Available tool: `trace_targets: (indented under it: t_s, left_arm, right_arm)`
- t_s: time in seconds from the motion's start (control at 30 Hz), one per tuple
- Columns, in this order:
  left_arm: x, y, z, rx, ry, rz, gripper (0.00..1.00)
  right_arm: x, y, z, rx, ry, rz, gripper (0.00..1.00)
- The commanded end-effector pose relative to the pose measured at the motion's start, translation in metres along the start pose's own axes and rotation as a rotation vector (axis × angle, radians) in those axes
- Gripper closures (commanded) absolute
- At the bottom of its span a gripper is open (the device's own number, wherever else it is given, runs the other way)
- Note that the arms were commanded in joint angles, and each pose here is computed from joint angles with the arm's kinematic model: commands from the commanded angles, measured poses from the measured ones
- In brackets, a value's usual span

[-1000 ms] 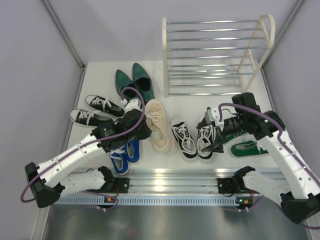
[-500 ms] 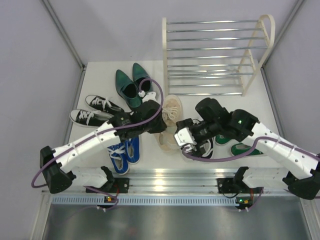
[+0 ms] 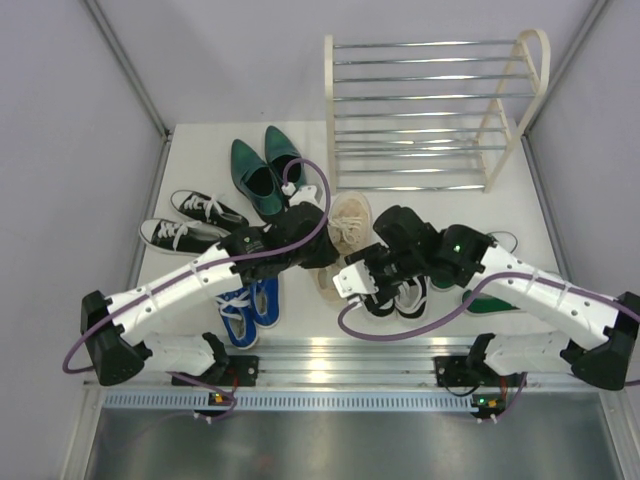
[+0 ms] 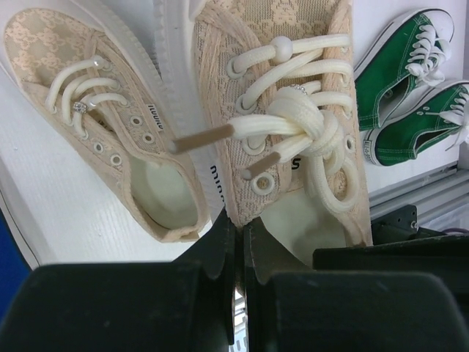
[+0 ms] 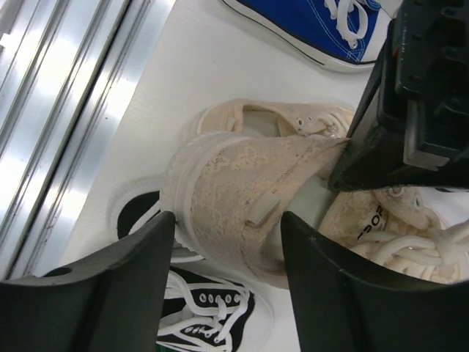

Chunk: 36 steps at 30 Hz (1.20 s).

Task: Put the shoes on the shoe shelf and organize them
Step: Pick up the shoe at the center of the board.

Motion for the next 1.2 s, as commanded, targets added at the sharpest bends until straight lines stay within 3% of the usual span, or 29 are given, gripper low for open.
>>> trace_targets:
  t_s: [0.0, 0.07, 0.4, 0.5, 0.7, 0.8, 0.97, 1.0, 1.1, 1.17]
  left_arm:
    - [-0.033, -0.018, -0.028, -0.126, -0.074, 0.167, 1.0]
    - [-0.034, -0.018, -0.027, -0.127, -0.082, 0.174, 1.0]
    - [-0.029, -0.017, -0.027, -0.155, -0.116, 0.158, 1.0]
    - [-0.029, -0.018, -0.028, -0.163, -0.128, 0.169, 1.0]
    - [-0.025, -0.023, -0.026, -0.177, -0.154, 0.201, 1.0]
    - [-0.025, -0.033, -0.028, -0.211, -0.172, 0.267, 0.99]
    - [-0.009, -0.041, -0.021, -0.279, -0.231, 0.343, 0.64]
    - [-0.007, -0.05, -0.022, -0.3, -0.243, 0.37, 0.49]
    - [0.001, -0.06, -0.024, -0.342, -0.254, 0.372, 0.29]
    - [0.008, -0.064, -0.025, -0.357, -0.244, 0.35, 0.24]
  right_arm:
    - [-0.008, 0.001, -0.006, 0.006, -0.046, 0.036, 0.43]
    - [-0.009, 0.002, -0.007, -0.001, -0.025, 0.035, 0.48]
    - [-0.013, 0.01, -0.021, -0.078, 0.128, 0.048, 0.46]
    - [-0.013, 0.014, -0.022, -0.093, 0.158, 0.049, 0.55]
    - [-0.011, 0.015, -0.018, -0.098, 0.139, 0.04, 1.0]
    - [-0.018, 0.003, -0.015, -0.128, 0.119, 0.065, 1.0]
    - [-0.02, -0.02, 0.001, -0.192, 0.153, 0.025, 1.0]
    - [-0.02, -0.022, 0.002, -0.197, 0.126, 0.028, 1.0]
    - [-0.014, -0.026, 0.008, -0.198, 0.069, 0.017, 1.0]
    - [-0.014, -0.028, 0.016, -0.201, 0.06, 0.012, 1.0]
Point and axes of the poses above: each gripper's point midway between its finger pads, its own y axis out along the fingers, its own x axis along the line the jaws close on, z = x × y, the point moved 7 cm from there along -y, back along the fingers, and after that the axes turned 3 degrees about -y, right-handed, at the moved point
